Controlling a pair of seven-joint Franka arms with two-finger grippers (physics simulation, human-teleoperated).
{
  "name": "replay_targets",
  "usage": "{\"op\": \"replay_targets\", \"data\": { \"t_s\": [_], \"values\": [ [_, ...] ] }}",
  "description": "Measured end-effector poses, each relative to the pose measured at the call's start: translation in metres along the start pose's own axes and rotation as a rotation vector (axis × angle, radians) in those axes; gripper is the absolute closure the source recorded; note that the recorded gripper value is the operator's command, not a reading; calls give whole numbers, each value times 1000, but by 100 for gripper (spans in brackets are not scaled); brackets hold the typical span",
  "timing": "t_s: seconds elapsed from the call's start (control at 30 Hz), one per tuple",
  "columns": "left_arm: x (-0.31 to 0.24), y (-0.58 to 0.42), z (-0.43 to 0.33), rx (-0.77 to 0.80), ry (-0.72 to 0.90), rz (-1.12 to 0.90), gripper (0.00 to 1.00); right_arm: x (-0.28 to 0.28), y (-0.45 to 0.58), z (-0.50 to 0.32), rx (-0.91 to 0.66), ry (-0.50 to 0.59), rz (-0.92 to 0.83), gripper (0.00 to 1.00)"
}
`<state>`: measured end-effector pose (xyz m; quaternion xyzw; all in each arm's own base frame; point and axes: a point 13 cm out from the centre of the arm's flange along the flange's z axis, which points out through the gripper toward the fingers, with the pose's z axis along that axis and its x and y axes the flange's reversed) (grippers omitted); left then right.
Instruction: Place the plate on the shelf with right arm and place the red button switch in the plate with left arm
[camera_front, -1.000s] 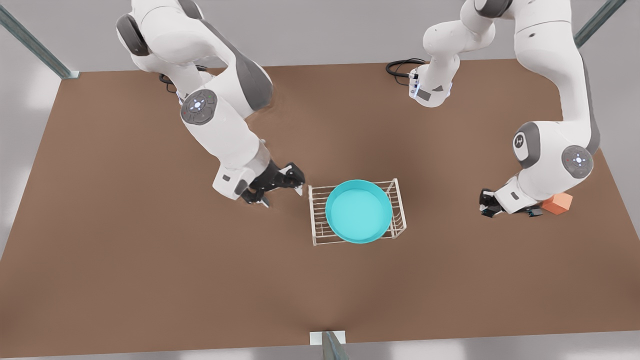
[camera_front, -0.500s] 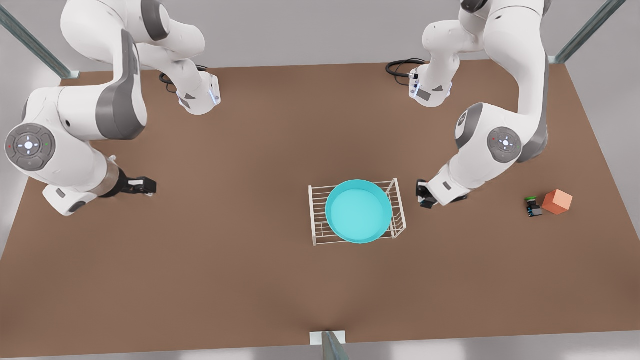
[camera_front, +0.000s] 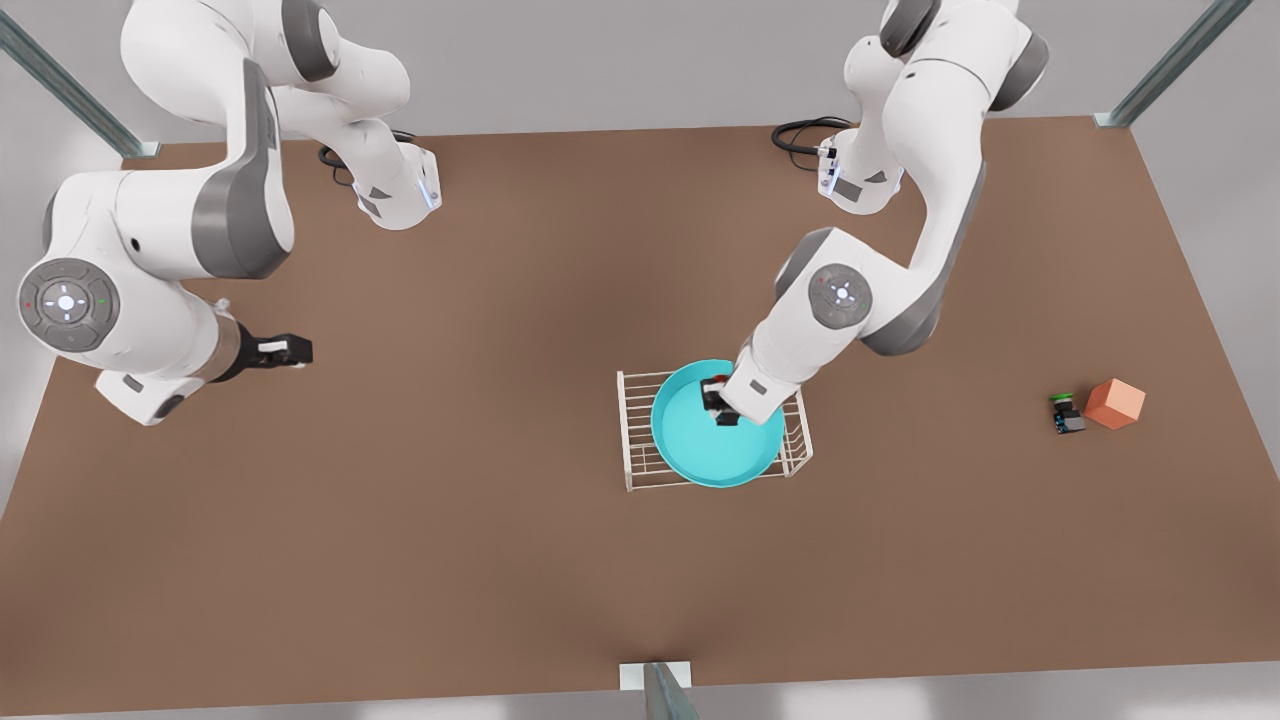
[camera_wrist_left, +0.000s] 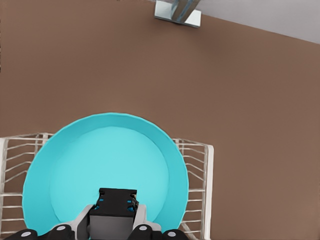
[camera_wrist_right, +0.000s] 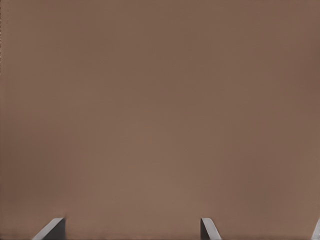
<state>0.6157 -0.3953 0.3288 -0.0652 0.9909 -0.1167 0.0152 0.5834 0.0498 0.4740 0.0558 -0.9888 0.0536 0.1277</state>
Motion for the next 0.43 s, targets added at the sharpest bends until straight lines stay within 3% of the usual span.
{"op": "replay_targets", "data": {
  "t_s": [0.2, 0.33, 0.43],
  "values": [
    [-21, 19, -27, -8, -68, -139, 0, 1, 2, 0, 0, 6, -26, 0],
    [-100, 219, -122, -116, -127, -385, 0, 2, 3, 0, 0, 7, -40, 0],
    [-102, 290, -127, -172, -72, -415, 0, 2, 4, 0, -1, 7, -48, 0]
  ]
}}
